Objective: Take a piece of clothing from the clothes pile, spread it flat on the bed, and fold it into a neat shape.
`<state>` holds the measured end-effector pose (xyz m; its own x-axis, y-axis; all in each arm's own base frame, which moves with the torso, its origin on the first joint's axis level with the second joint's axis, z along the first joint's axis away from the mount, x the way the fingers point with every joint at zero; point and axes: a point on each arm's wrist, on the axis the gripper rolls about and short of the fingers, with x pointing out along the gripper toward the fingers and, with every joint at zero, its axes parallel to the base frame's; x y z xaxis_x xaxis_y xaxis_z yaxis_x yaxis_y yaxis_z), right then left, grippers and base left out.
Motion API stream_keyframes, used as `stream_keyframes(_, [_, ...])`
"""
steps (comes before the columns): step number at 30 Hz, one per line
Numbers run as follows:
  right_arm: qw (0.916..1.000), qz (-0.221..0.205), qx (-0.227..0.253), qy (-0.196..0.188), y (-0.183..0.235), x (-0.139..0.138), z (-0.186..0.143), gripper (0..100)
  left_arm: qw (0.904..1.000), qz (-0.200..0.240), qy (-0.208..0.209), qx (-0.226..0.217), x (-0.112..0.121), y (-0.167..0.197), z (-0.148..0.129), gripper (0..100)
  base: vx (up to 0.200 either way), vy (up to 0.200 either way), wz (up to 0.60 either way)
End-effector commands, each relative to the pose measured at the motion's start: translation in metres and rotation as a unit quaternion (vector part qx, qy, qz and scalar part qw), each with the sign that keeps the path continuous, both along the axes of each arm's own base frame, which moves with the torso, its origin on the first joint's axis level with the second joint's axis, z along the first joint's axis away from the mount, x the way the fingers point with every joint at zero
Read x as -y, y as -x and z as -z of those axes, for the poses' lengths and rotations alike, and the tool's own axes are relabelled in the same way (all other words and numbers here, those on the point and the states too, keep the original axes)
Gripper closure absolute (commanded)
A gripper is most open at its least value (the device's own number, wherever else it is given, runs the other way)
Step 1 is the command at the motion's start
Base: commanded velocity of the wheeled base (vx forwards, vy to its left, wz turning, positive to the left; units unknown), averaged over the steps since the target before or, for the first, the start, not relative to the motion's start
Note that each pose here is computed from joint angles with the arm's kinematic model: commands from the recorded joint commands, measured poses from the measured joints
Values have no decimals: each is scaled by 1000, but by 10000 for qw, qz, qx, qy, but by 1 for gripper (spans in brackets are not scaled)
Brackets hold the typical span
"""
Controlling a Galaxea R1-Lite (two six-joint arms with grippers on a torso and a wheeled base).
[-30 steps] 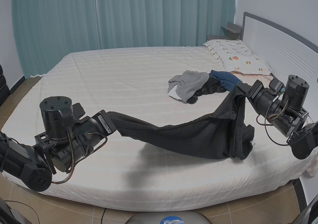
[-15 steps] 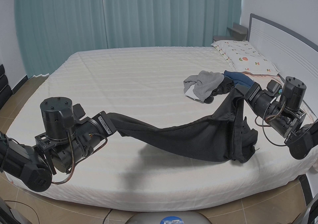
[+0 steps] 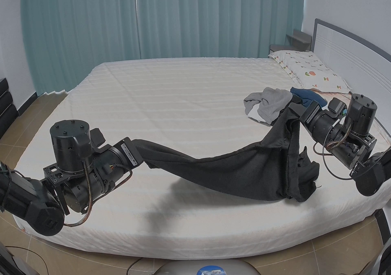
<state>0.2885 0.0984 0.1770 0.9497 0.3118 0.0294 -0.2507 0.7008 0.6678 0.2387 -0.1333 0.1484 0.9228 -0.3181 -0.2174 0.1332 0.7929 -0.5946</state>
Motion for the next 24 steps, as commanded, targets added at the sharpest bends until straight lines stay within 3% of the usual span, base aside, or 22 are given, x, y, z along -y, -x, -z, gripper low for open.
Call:
stream_keyframes(1, [10000, -2, -9, 1, 0, 0, 1, 100, 10000, -4, 0, -4, 0, 0, 0, 100, 0, 200, 0])
stream_keyframes(9, [10000, -32, -38, 11, 0, -2, 2, 100, 10000, -13, -10, -32, 0, -1, 2, 100, 0, 200, 0])
stream_keyframes(18, [9996, -143, -18, 232, 8, -8, -1, 100, 10000, -14, 15, 0, -4, 7, -1, 100, 0, 0, 0])
stream_keyframes(24, [9991, -261, -134, 311, 51, -1, -2, 100, 10000, 19, -14, -85, -15, 31, 3, 100, 0, 0, 0])
